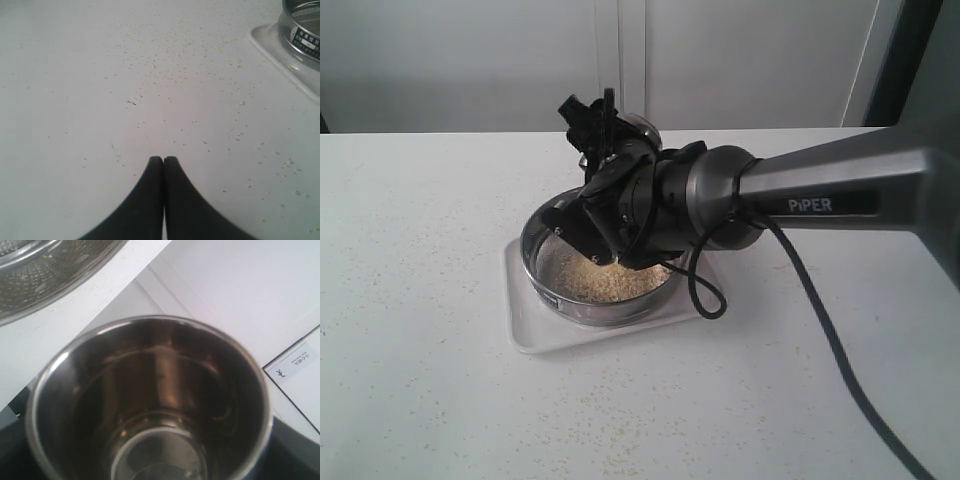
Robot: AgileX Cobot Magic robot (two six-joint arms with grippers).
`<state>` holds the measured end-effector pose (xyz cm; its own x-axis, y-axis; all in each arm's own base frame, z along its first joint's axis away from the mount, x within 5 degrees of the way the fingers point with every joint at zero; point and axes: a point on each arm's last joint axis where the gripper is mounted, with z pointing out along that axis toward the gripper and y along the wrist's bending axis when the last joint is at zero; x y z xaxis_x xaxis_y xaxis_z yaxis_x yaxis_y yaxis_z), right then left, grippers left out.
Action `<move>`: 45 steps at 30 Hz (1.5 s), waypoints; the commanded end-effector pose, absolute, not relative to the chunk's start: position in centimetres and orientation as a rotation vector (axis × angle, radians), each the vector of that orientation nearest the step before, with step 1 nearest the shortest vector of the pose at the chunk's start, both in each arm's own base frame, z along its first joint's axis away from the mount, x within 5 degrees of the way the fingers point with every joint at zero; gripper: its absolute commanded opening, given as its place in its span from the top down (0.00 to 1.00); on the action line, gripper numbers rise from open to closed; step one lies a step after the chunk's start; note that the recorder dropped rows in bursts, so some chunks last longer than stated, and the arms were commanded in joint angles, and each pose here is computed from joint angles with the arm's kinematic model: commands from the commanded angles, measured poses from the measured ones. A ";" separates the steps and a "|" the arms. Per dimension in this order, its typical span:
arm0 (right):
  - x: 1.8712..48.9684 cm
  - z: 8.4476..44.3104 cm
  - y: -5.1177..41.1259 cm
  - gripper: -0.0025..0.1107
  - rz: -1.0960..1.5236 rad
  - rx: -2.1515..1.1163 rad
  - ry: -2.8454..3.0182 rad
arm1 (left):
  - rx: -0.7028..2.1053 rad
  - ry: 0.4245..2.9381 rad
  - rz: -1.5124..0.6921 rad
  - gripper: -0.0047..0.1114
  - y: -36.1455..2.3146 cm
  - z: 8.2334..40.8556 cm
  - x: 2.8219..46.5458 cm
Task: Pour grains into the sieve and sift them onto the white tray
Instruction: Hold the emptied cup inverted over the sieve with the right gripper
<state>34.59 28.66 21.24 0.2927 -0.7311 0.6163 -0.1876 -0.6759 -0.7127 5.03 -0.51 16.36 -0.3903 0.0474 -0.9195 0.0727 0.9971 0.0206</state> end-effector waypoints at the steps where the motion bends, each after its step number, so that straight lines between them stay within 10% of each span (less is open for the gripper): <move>1: 34.7 21.9 28.7 0.98 -1.382 -2.021 0.819 | 0.085 1.971 -0.043 0.96 -0.6 16.3 5.0; 45: 34.7 21.7 28.8 0.98 -1.338 -1.993 0.860 | 0.085 1.971 -0.043 0.96 -0.6 16.3 5.0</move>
